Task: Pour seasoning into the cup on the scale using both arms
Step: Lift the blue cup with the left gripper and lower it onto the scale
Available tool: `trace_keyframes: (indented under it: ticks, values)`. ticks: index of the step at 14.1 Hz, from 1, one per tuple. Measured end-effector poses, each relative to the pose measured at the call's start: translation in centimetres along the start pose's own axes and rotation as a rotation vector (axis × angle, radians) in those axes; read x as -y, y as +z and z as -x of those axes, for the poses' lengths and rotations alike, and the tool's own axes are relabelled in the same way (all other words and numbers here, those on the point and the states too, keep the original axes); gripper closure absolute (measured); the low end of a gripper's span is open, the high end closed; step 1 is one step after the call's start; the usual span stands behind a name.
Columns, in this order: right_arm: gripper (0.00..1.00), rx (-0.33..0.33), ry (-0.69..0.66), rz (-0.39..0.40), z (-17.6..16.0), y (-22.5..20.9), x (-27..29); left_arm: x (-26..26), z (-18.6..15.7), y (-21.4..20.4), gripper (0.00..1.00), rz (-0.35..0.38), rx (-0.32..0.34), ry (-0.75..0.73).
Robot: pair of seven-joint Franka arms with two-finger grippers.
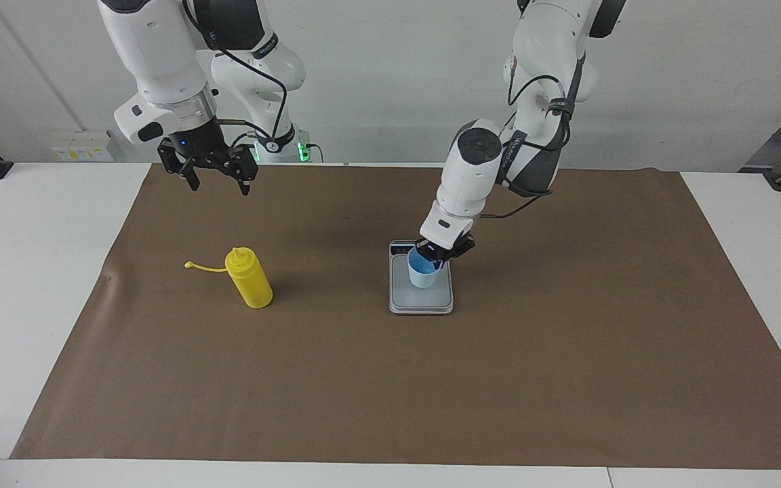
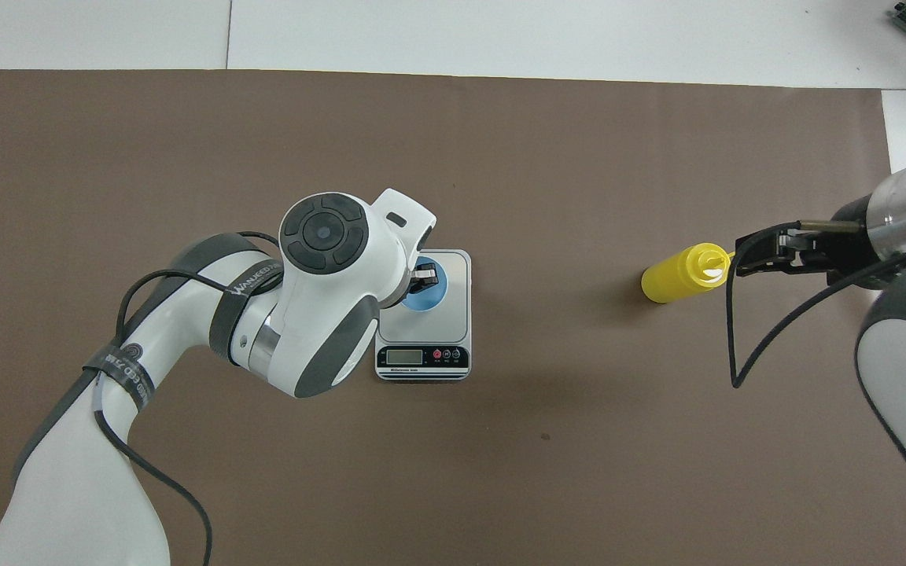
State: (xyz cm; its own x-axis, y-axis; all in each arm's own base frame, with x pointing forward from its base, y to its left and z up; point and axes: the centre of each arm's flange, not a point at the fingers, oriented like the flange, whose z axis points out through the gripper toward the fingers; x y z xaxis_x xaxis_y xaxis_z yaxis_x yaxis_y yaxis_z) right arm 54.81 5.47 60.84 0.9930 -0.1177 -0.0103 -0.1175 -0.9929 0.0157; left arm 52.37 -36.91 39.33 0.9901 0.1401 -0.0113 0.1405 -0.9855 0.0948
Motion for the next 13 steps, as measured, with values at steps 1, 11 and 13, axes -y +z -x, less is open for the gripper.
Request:
trace_keyframes:
  ticks: [1,11,13]
  values:
    - [0.00,0.000,0.000,0.000,0.00,0.00,0.00,-0.14,0.19,0.10,0.96,-0.001,0.001,-0.001]
    - [0.00,0.000,0.001,0.000,-0.01,0.00,-0.03,0.09,0.35,1.02,0.86,0.005,-0.007,-0.004]
    - [0.00,0.000,0.001,0.000,-0.01,0.00,-0.04,0.14,0.28,0.98,0.64,0.006,-0.008,-0.006]
